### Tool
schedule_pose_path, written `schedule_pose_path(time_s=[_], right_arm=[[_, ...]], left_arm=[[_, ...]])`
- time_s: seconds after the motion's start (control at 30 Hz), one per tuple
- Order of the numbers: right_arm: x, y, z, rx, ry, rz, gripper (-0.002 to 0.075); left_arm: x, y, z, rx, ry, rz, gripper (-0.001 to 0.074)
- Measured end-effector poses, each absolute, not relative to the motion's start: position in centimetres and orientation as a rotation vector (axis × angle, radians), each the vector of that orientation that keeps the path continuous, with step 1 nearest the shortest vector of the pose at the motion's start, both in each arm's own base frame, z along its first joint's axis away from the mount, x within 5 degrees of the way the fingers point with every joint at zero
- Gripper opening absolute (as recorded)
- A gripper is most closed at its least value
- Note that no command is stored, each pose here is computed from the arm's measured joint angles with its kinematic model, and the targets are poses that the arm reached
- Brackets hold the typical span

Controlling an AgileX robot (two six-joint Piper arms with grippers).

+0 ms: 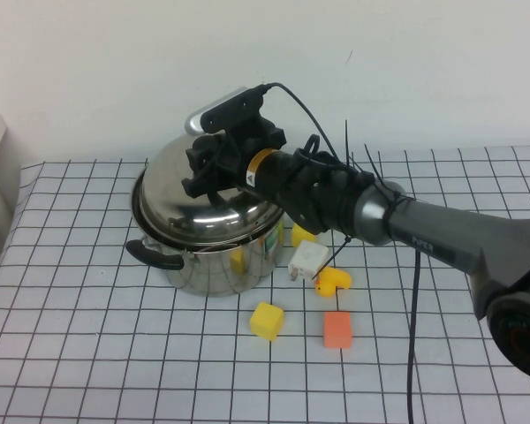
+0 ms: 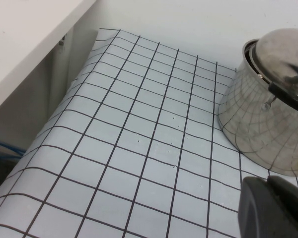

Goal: Cover the pot
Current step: Place the pot lid on the pot

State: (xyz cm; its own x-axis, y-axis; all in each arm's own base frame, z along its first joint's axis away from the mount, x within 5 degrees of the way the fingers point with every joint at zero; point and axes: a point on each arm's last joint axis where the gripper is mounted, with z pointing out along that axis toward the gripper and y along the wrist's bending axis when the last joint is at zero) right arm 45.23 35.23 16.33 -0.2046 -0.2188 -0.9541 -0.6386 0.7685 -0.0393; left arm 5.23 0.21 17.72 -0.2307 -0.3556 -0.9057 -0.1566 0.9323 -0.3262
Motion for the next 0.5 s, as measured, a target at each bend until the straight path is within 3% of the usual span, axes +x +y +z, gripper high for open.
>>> schedule_pose_path(time_s=[0.5], right_arm=[[45.24, 35.28, 16.58, -0.627, 1.772, 0.477, 0.0353]], left_arm=[[5.23, 0.21, 17.72, -0.381, 1.81, -0.193, -0.0003]])
